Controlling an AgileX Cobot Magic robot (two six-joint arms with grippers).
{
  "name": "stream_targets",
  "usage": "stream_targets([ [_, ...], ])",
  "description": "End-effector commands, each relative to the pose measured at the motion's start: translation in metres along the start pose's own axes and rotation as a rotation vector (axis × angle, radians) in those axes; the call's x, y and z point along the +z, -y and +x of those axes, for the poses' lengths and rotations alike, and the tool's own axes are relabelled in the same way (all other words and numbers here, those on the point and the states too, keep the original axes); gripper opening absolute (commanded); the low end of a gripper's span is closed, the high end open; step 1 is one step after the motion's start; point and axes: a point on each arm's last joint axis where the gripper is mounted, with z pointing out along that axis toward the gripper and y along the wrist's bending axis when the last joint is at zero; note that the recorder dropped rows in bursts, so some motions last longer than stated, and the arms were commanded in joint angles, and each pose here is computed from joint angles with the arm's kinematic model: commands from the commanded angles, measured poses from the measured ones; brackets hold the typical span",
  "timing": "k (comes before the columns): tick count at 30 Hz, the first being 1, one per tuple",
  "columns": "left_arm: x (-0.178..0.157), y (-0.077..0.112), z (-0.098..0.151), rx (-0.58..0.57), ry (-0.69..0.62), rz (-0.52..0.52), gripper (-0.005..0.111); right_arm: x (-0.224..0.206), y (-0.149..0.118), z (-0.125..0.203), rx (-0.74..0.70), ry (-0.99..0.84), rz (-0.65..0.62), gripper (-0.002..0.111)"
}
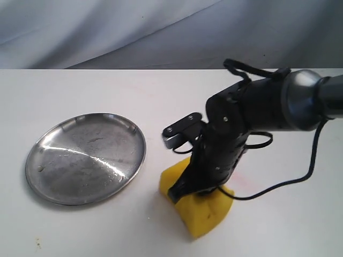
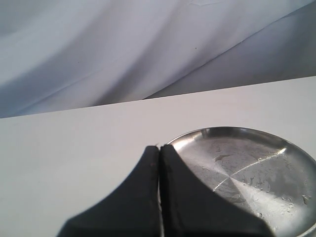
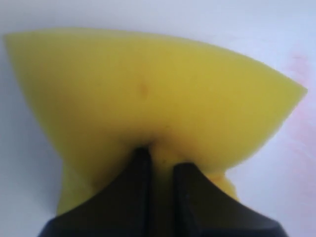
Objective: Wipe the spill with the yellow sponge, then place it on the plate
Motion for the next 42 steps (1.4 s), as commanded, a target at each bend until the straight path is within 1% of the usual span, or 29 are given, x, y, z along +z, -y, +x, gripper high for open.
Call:
stream_targets([
  [1,0.0,0.0,-0.001,-0.011,0.011,-0.002,0.0,0.007,-0.063,0.012,-0.133,-0.066,-0.134,0.0],
  [3,0.0,0.0,-0.001,-0.011,0.011,-0.002,0.0,0.006,-0.082,0.015,-0.186,-0.061,-0.152,0.0],
  [5,0.0,0.0,-0.001,-0.011,0.011,-0.002,0.0,0.006,-0.091,0.018,-0.215,-0.063,-0.156,0.0],
  [7,0.0,0.0,-0.001,-0.011,0.011,-0.002,0.0,0.006,-0.092,0.017,-0.219,-0.049,-0.153,0.0],
  [9,0.0,0.0,-0.001,-0.011,0.011,-0.002,0.0,0.007,-0.083,0.014,-0.226,-0.037,-0.123,0.0],
  [11,0.0,0.0,-0.001,-0.011,0.011,-0.002,0.0,0.007,-0.067,0.011,-0.204,-0.033,-0.068,0.0],
  [13,0.0,0.0,-0.001,-0.011,0.011,-0.002,0.0,0.008,-0.045,0.008,-0.143,-0.04,-0.006,0.0],
  [17,0.0,0.0,-0.001,-0.011,0.011,-0.002,0.0,0.007,0.006,0.008,-0.02,-0.075,0.08,0.0],
  [19,0.0,0.0,-0.001,-0.011,0.011,-0.002,0.0,0.006,0.032,0.01,0.061,-0.096,0.105,0.0],
  [21,0.0,0.0,-0.001,-0.011,0.011,-0.002,0.0,0.005,0.056,0.015,0.178,-0.114,0.132,0.0],
  [23,0.0,0.0,-0.001,-0.011,0.011,-0.002,0.0,0.005,0.071,0.019,0.264,-0.131,0.137,0.0],
  [25,0.0,0.0,-0.001,-0.011,0.011,-0.002,0.0,0.004,0.077,0.021,0.298,-0.144,0.128,0.0],
  [27,0.0,0.0,-0.001,-0.011,0.011,-0.002,0.0,0.004,0.075,0.022,0.296,-0.153,0.119,0.0],
  [29,0.0,0.0,-0.001,-0.011,0.011,-0.002,0.0,0.005,0.06,0.019,0.259,-0.153,0.084,0.0],
  [34,0.0,0.0,-0.001,-0.011,0.011,-0.002,0.0,0.007,0.004,0.012,0.077,-0.125,-0.01,0.0],
  [39,0.0,0.0,-0.001,-0.011,0.011,-0.002,0.0,0.007,-0.048,0.011,-0.08,-0.068,-0.034,0.0],
  [42,0.0,0.0,-0.001,-0.011,0.011,-0.002,0.0,0.007,-0.07,0.013,-0.147,-0.052,-0.043,0.0],
])
